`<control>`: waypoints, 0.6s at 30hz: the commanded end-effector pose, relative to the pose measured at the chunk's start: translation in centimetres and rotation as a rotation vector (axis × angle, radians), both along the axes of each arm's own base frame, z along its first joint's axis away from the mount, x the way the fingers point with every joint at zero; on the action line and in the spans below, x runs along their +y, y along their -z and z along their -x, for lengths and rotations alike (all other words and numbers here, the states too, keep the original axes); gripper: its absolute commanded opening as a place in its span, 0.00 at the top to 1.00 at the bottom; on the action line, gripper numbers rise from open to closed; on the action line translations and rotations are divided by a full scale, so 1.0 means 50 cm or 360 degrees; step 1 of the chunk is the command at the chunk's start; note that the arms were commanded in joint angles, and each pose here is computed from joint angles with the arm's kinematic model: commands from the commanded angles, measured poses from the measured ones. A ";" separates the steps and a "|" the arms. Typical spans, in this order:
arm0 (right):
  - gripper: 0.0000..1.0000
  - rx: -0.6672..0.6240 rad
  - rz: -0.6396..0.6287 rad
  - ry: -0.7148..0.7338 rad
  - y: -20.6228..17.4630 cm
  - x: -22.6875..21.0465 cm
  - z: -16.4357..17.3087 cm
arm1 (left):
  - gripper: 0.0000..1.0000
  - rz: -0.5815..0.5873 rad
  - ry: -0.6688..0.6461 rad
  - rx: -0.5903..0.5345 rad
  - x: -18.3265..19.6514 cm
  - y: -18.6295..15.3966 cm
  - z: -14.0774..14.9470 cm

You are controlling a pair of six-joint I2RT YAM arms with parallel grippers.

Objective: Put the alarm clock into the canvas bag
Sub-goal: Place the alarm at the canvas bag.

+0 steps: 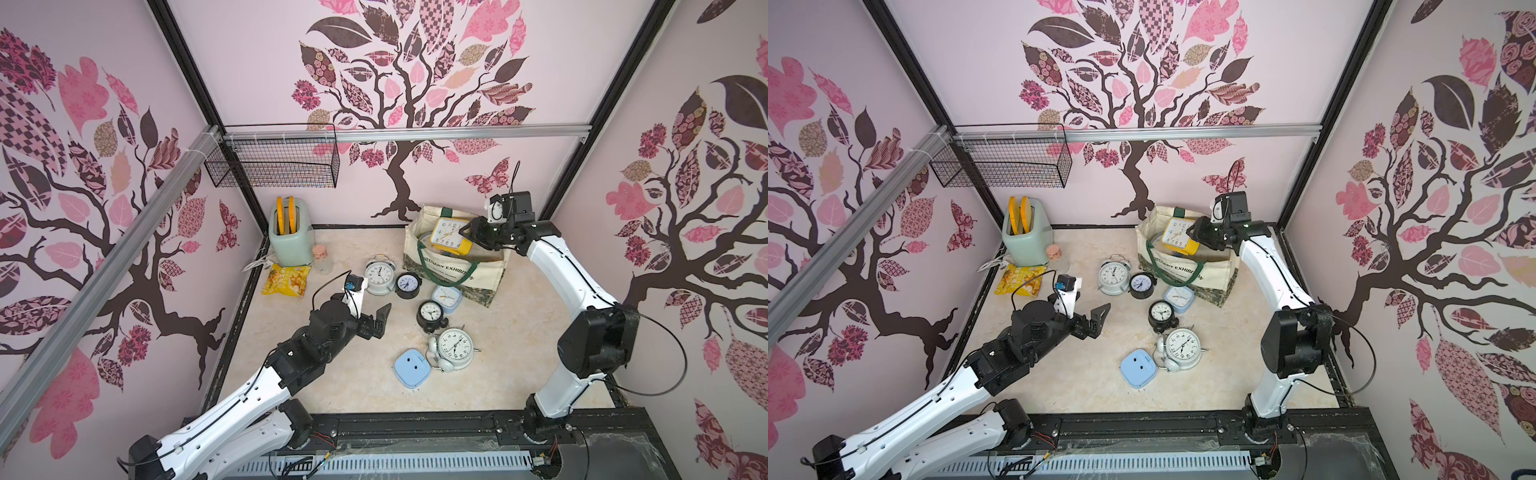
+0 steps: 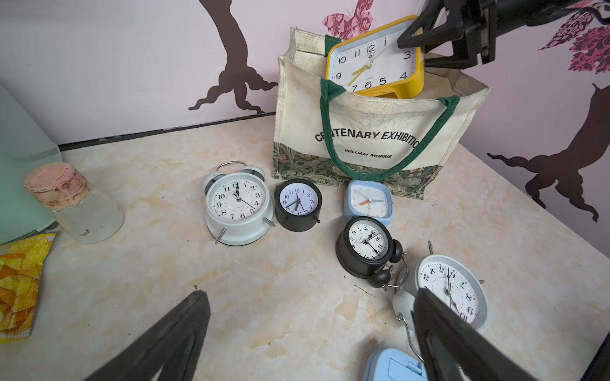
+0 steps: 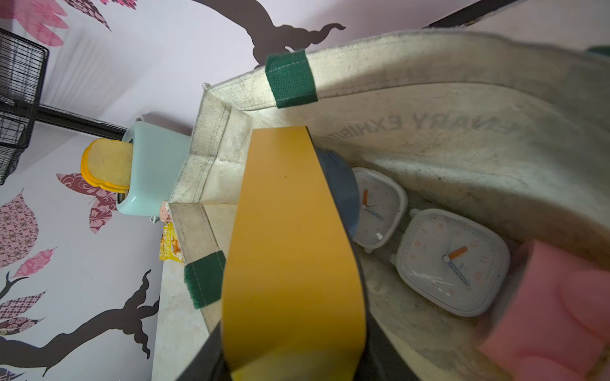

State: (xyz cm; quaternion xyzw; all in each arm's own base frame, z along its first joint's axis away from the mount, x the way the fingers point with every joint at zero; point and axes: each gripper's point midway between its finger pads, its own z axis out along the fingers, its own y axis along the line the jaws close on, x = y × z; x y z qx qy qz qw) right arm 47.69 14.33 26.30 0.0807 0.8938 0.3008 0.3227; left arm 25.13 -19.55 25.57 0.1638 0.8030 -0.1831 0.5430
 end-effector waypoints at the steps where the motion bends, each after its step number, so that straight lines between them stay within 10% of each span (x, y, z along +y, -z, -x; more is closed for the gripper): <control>1: 0.79 -0.0038 0.0035 -0.0106 -0.004 0.039 -0.028 | 0.02 -0.0015 -0.0015 0.0010 0.004 0.016 -0.001; 11: 0.74 0.0220 -0.0004 -0.0196 0.102 0.078 -0.042 | 0.02 -0.0013 -0.0020 0.0026 0.003 0.022 -0.005; 18: 0.50 0.0245 0.0050 -0.0096 0.140 0.057 -0.034 | 0.02 -0.0016 -0.0033 0.0051 0.006 0.030 -0.009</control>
